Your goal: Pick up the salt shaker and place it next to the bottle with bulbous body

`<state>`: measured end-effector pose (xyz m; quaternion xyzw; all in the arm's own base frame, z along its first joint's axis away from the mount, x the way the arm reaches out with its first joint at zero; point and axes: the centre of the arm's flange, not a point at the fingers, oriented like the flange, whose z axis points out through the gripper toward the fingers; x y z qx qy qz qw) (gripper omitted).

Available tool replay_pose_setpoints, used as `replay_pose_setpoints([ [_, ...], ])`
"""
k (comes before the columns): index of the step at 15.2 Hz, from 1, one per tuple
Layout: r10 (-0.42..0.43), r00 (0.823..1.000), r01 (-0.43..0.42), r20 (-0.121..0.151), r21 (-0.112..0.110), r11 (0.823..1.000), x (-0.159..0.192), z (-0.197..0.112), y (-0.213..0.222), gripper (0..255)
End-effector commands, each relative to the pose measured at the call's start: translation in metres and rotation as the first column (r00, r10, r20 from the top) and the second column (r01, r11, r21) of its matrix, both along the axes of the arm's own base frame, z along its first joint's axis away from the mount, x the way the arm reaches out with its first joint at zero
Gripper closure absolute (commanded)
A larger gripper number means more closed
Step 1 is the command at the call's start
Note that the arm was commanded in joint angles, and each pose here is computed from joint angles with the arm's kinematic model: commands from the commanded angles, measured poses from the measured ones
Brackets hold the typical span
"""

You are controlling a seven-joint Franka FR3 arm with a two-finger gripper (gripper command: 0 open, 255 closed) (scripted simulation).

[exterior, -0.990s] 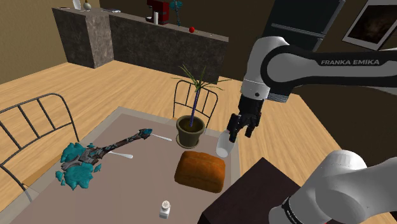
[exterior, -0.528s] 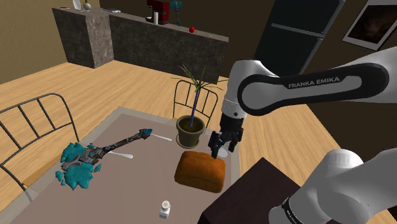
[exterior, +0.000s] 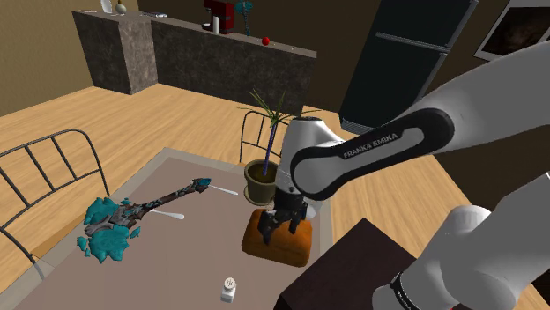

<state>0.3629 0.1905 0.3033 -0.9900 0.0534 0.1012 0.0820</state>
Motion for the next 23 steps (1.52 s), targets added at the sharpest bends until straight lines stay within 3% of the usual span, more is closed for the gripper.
replay_pose_setpoints([
  [1, 0.000, 1.000, 0.000, 0.002, 0.002, 1.000, 0.006, -0.019, 0.018, 0],
  [13, 0.001, 1.000, -0.001, 0.004, 0.010, 1.000, 0.037, -0.139, 0.116, 0],
  [23, 0.001, 1.000, -0.001, 0.004, 0.010, 1.000, 0.030, -0.179, 0.125, 0],
])
